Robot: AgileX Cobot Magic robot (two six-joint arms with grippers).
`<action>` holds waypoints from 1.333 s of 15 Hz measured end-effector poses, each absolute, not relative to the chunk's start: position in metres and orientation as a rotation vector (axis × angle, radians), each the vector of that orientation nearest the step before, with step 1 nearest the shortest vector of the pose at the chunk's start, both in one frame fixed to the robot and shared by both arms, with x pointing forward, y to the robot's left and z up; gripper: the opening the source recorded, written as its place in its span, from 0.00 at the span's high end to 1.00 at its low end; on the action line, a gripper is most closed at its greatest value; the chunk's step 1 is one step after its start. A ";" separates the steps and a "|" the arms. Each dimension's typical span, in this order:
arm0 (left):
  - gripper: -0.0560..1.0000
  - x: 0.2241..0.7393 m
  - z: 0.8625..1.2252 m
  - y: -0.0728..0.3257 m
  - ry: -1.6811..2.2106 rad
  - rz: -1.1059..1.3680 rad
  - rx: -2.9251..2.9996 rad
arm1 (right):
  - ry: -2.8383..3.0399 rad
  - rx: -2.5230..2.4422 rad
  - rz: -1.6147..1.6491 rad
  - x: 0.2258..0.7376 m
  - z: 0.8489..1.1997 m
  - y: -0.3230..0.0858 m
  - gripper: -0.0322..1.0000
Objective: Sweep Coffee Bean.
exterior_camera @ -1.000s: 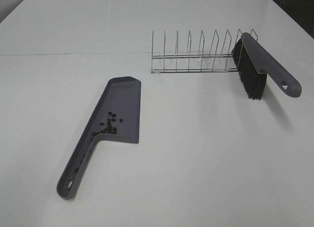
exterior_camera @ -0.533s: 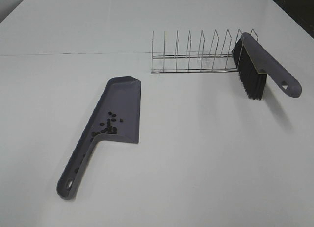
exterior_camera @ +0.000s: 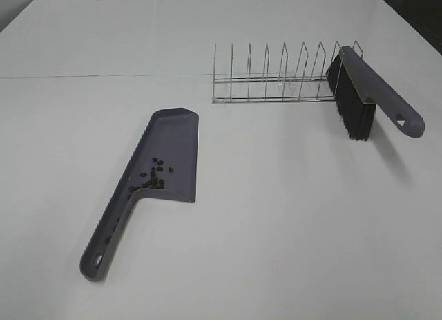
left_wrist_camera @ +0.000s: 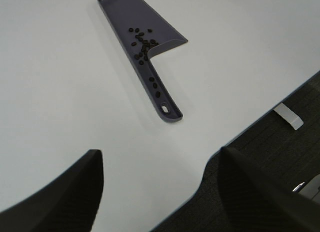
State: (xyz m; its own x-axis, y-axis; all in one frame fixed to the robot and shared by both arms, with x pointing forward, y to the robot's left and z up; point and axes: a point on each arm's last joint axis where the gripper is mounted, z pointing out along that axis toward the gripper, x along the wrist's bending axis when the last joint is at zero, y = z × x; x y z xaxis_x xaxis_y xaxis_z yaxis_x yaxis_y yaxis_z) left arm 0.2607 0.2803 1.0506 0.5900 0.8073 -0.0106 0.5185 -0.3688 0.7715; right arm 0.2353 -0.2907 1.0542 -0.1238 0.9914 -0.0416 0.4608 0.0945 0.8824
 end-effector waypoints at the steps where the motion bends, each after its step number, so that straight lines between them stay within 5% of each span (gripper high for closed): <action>1: 0.37 0.261 1.051 0.280 1.048 0.480 2.055 | 1.679 1.445 0.968 0.235 1.054 -0.291 0.32; 9: 0.37 0.260 1.051 0.280 1.056 0.481 2.049 | 1.678 1.445 0.967 0.235 1.054 -0.291 0.32; 15: 0.37 0.261 1.051 0.290 1.434 0.695 1.824 | 1.678 1.445 0.967 0.235 1.054 -0.291 0.32; 20: 0.37 0.236 1.052 0.294 1.381 0.836 1.676 | 1.678 1.445 0.967 0.235 1.054 -0.291 0.32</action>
State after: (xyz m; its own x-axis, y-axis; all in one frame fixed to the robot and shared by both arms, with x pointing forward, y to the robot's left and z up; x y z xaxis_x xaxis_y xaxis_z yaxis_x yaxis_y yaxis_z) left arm 0.2357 0.2940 1.0519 0.1884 0.9821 0.0049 0.4596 -0.0925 0.8833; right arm 0.2353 -0.2908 1.0542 -0.1233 0.9915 -0.0424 0.4609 0.0950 0.8824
